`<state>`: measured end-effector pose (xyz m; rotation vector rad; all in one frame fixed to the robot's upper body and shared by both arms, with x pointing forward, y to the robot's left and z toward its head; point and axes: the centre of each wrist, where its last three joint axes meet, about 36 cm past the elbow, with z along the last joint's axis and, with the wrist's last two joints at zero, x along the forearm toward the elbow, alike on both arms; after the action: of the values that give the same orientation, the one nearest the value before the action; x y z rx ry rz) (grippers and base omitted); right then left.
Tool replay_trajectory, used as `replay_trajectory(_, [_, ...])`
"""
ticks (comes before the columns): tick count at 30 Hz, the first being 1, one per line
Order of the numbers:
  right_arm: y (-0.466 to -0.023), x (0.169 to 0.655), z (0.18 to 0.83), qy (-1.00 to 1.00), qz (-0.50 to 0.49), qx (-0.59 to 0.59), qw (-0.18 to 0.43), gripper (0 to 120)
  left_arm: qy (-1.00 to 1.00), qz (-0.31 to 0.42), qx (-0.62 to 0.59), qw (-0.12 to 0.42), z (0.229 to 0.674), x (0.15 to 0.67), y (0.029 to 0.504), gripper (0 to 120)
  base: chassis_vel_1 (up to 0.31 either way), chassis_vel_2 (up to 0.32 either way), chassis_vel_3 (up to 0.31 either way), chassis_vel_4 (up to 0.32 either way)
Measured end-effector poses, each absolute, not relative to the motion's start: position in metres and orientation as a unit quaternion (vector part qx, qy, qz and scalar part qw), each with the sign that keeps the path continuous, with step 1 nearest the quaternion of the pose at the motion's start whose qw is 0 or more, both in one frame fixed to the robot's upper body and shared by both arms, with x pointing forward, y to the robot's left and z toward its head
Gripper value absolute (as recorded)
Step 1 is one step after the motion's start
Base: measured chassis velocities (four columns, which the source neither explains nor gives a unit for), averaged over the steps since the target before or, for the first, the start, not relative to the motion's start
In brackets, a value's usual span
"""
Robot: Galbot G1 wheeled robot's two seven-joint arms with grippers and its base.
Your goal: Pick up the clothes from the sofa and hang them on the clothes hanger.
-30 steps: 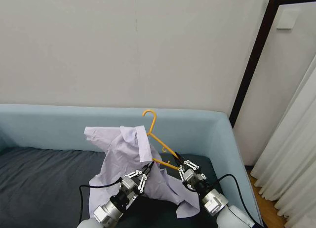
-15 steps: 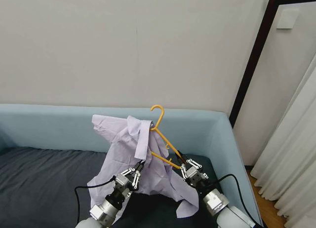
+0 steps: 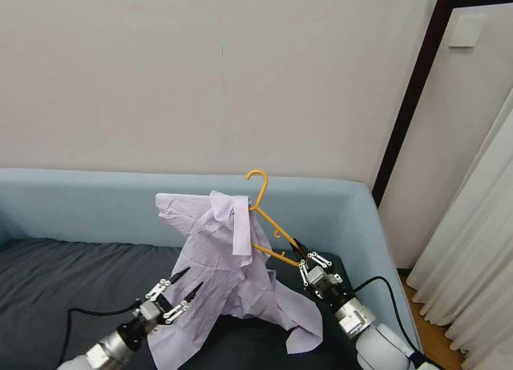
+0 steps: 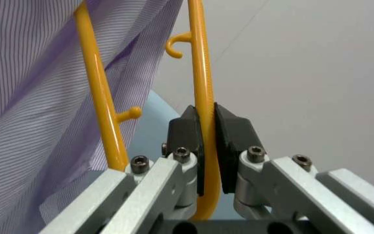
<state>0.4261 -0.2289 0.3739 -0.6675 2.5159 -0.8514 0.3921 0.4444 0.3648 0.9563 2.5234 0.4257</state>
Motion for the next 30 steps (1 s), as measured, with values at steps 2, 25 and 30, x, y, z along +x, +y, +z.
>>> replay_trajectory(2, [-0.228,0.426,0.371,0.898,-0.306,-0.242,0.203,5,0.902,0.145,0.344,0.216,0.389,0.402,0.46,80,0.0,0.0,0.0,0.0])
replay_trajectory(25, [-0.233,0.426,0.376,0.884,-0.317,-0.254,0.231,5,0.899,0.107,0.392,0.163,0.439,0.473,0.526,72,0.0,0.0,0.0,0.0])
replay_trajectory(30, [-0.233,0.425,0.376,0.88,-0.32,-0.259,0.234,5,0.897,0.104,0.399,0.161,0.438,0.477,0.525,54,0.0,0.0,0.0,0.0])
